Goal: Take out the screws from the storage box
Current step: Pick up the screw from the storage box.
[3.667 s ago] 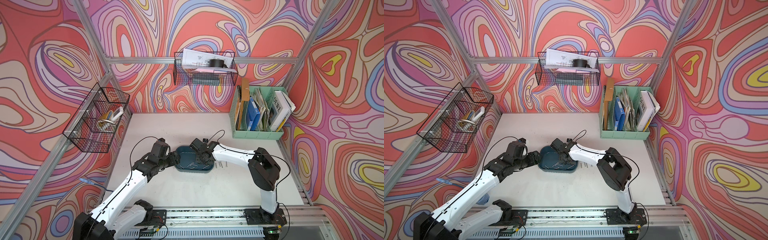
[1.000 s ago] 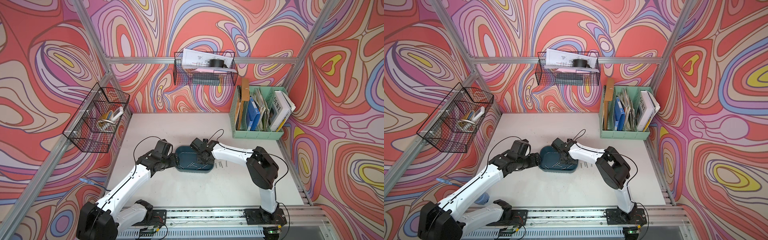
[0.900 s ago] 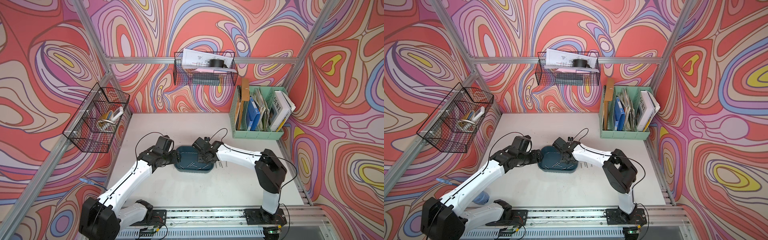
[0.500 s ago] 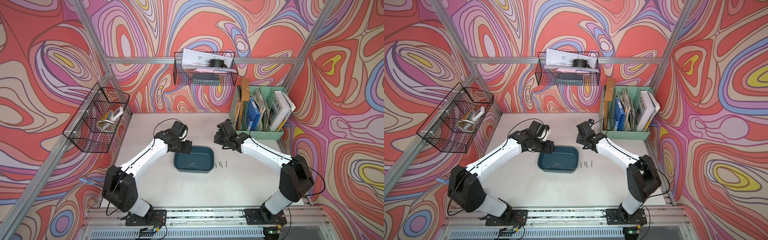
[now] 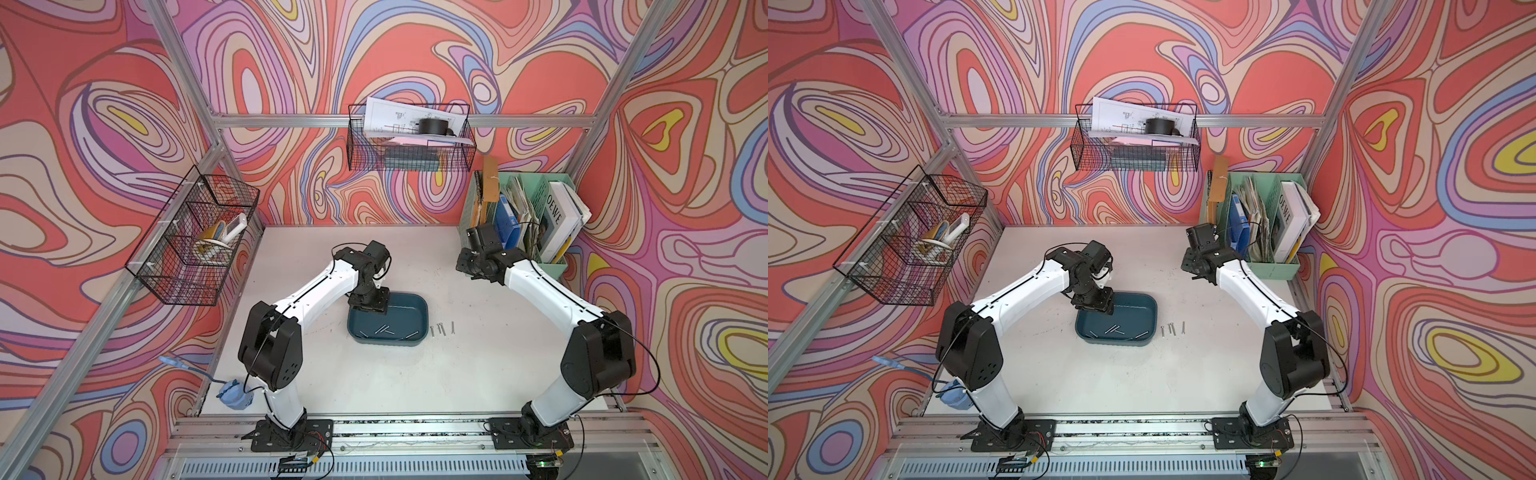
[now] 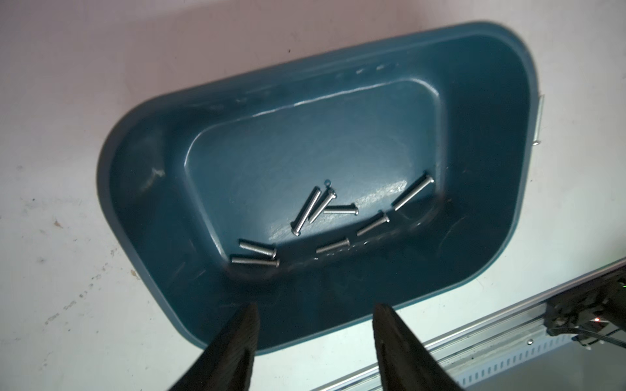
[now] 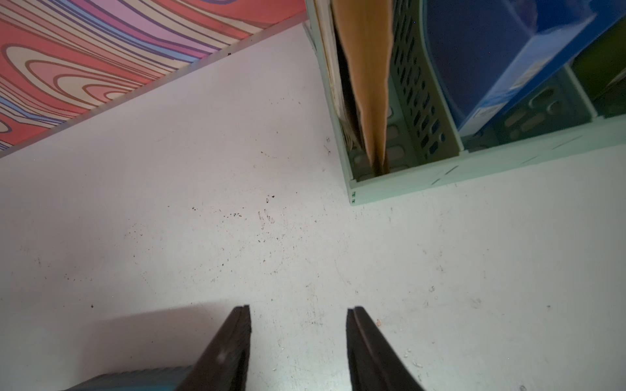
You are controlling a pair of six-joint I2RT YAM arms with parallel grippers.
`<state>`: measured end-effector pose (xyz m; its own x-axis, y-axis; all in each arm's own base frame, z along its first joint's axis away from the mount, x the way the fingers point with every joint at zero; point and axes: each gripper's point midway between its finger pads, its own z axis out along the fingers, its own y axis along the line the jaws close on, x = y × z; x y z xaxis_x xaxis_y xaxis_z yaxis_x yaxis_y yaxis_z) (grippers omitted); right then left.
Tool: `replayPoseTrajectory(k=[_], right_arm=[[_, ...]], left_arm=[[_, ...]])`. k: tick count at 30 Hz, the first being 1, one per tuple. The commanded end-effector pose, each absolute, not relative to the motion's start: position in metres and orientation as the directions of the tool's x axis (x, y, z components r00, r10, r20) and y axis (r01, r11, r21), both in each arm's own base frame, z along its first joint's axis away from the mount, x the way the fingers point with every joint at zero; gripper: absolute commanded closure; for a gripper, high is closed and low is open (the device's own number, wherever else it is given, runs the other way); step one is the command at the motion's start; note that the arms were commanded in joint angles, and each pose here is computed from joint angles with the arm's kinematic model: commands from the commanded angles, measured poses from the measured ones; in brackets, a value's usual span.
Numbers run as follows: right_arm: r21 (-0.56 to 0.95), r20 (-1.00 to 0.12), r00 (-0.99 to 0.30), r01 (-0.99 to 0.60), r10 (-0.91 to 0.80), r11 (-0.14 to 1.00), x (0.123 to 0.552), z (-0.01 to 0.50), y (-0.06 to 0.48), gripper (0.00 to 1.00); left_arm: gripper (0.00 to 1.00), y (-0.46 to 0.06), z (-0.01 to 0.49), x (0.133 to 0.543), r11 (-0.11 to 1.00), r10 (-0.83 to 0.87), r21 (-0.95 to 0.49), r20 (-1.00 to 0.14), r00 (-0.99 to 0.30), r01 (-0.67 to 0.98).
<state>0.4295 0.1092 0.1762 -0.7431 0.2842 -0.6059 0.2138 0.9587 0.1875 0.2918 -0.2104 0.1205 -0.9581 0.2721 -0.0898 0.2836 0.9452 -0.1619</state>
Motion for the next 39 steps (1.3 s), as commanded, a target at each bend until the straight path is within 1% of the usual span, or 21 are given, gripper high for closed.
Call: replayPoseTrajectory(k=[1, 5, 10, 13, 17, 23, 26, 29, 33, 39], right_arm=[[0.082, -0.543, -0.814, 0.196, 0.209, 0.977, 0.418, 0.152, 0.093, 0.53], [0.080, -0.560, -0.803, 0.192, 0.203, 0.978, 0.422, 0.154, 0.083, 0.54], [0.071, -0.571, -0.803, 0.159, 0.170, 0.985, 0.425, 0.154, 0.083, 0.54], [0.054, -0.571, -0.807, 0.148, 0.152, 0.987, 0.429, 0.151, 0.081, 0.54], [0.050, -0.575, -0.806, 0.136, 0.140, 0.989, 0.430, 0.152, 0.081, 0.54], [0.054, -0.568, -0.811, 0.133, 0.140, 0.990, 0.429, 0.149, 0.082, 0.54], [0.053, -0.563, -0.815, 0.130, 0.137, 0.990, 0.431, 0.148, 0.082, 0.54], [0.052, -0.558, -0.820, 0.119, 0.128, 0.992, 0.432, 0.146, 0.084, 0.55], [0.050, -0.558, -0.821, 0.114, 0.123, 0.992, 0.432, 0.144, 0.084, 0.55], [0.048, -0.562, -0.819, 0.111, 0.119, 0.993, 0.430, 0.145, 0.083, 0.55]], left_arm=[[0.42, -0.200, 0.099, 0.268, 0.951, 0.304, -0.076, 0.045, -0.951, 0.301], [0.48, -0.206, 0.077, 0.264, 0.946, 0.321, -0.060, 0.073, -0.944, 0.318], [0.50, -0.201, 0.058, 0.286, 0.921, 0.383, 0.045, 0.061, -0.922, 0.386], [0.54, -0.203, 0.045, 0.295, 0.914, 0.394, 0.070, 0.077, -0.916, 0.399], [0.54, -0.214, 0.040, 0.301, 0.917, 0.396, 0.034, 0.053, -0.917, 0.398], [0.57, -0.214, 0.036, 0.311, 0.915, 0.396, 0.064, 0.039, -0.918, 0.397], [0.61, -0.211, 0.035, 0.317, 0.917, 0.385, 0.099, 0.026, -0.923, 0.385], [0.64, -0.216, 0.033, 0.314, 0.931, 0.359, 0.065, 0.033, -0.933, 0.360], [0.65, -0.216, 0.029, 0.304, 0.945, 0.326, 0.032, 0.023, -0.945, 0.326], [0.62, -0.202, 0.023, 0.287, 0.936, 0.344, 0.051, 0.066, -0.937, 0.348]])
